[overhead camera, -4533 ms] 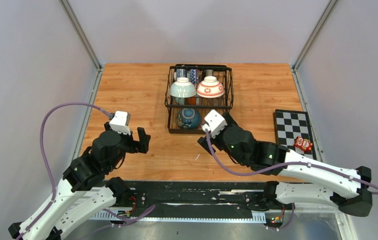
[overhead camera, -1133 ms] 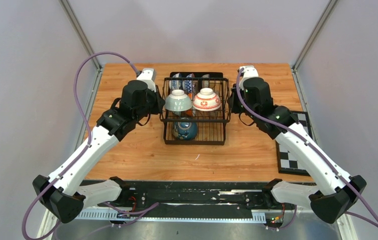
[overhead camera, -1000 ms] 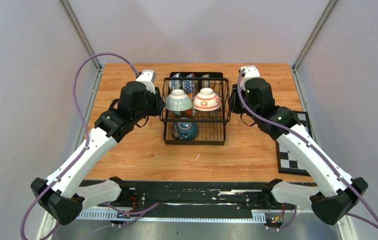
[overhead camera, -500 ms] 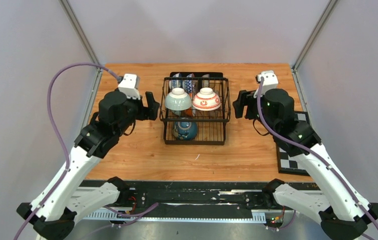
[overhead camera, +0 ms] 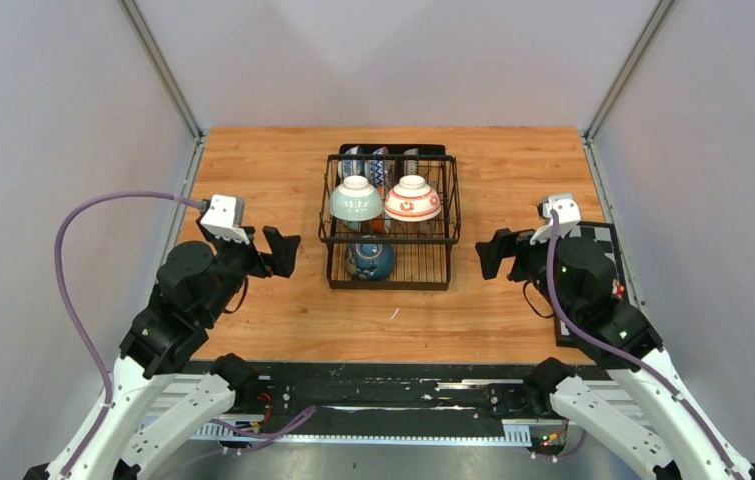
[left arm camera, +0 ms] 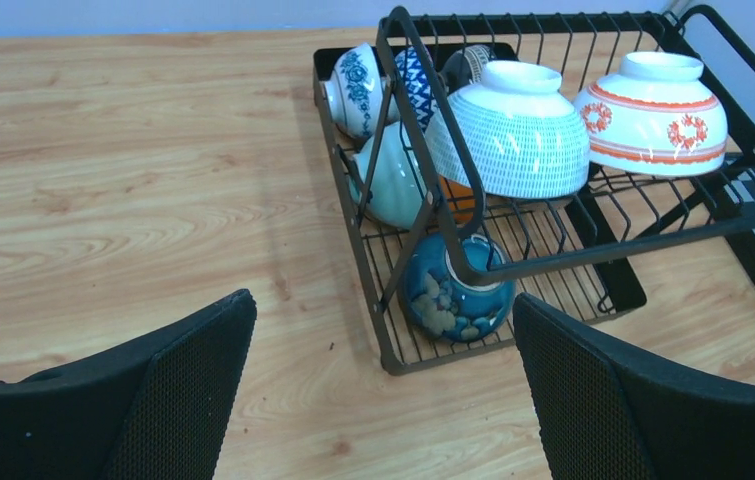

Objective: Load the bowls into the dish rack
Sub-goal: Reset both arms

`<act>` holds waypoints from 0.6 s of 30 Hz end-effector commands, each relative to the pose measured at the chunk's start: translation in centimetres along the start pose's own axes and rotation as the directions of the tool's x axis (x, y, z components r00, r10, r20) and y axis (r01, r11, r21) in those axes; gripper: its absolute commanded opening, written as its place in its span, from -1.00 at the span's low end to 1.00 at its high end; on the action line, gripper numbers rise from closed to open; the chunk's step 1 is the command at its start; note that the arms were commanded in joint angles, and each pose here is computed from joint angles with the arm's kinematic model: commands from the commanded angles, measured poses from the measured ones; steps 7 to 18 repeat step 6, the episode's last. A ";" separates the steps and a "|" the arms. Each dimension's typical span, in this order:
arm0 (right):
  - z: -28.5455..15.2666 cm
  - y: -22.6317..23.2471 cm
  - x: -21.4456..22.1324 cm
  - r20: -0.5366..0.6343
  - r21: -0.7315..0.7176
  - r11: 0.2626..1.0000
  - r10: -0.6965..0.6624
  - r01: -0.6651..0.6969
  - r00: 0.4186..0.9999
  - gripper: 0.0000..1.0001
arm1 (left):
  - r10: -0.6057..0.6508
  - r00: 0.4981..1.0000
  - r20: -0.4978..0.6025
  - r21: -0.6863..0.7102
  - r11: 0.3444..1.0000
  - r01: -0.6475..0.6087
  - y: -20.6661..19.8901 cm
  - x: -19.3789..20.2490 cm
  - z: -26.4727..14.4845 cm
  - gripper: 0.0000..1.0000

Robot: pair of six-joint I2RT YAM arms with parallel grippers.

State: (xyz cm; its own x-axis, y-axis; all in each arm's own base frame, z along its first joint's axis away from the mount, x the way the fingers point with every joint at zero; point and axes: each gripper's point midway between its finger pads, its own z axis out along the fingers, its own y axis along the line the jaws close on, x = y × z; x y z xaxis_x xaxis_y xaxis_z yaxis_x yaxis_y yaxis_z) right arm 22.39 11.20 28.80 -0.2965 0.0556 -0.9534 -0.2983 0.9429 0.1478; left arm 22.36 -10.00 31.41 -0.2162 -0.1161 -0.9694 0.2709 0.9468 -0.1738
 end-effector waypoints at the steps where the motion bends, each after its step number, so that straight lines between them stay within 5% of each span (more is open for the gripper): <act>1: -0.6 0.0 0.5 0.037 -0.019 0.999 0.048 -0.047 0.998 1.00 | -0.007 0.999 0.047 0.035 0.999 0.006 -0.2 0.4 -0.4 1.00; 18: -1.0 -0.3 1.1 0.034 -0.010 0.999 0.047 -0.046 0.998 1.00 | -0.006 0.999 0.053 0.046 0.999 0.004 -0.2 1.1 -0.5 1.00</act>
